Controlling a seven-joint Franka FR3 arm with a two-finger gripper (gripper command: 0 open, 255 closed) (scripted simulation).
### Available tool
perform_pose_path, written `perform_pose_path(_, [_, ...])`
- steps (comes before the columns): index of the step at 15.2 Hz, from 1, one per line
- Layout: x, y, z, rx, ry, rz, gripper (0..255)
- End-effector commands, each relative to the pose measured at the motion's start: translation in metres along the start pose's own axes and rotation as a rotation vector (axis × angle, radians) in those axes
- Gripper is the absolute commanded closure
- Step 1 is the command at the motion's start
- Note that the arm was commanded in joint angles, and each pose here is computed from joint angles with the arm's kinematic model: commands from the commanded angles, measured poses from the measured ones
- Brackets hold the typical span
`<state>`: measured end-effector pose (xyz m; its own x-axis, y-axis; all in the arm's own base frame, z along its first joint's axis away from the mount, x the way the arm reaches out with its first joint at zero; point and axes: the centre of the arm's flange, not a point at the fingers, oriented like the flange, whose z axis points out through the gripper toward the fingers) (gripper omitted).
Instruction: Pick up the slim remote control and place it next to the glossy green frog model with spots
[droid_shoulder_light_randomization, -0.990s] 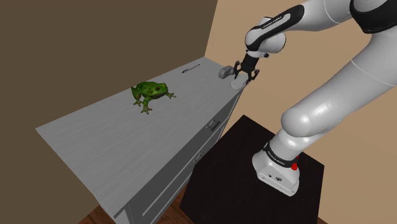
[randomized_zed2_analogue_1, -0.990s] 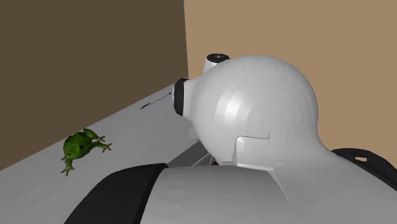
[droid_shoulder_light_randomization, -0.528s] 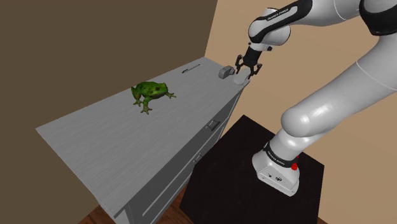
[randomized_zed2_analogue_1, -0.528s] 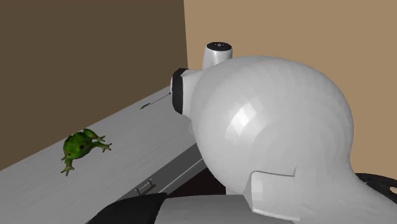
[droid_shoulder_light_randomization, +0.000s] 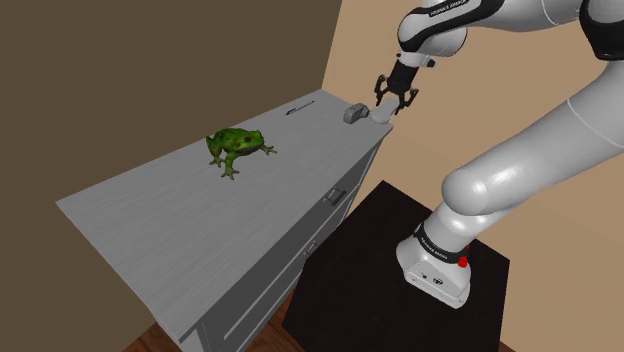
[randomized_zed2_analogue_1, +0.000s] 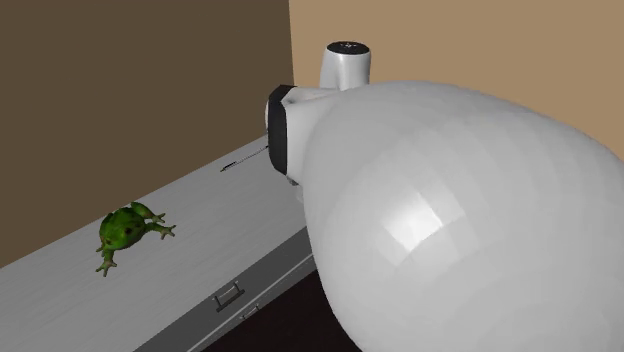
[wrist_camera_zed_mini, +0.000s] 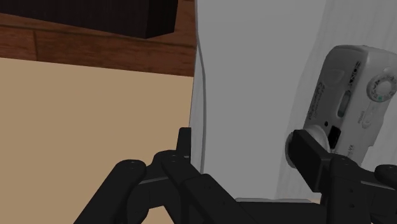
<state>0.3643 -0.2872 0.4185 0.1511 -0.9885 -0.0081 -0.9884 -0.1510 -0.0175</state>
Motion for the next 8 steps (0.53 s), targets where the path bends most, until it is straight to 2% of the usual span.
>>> perform_pose_path(1, [0.000, -0.001, -0.010, 0.000, 0.000, 0.000, 255])
perform_pose_path(8, [0.000, -0.001, -0.047, 0.000, 0.000, 0.000, 255])
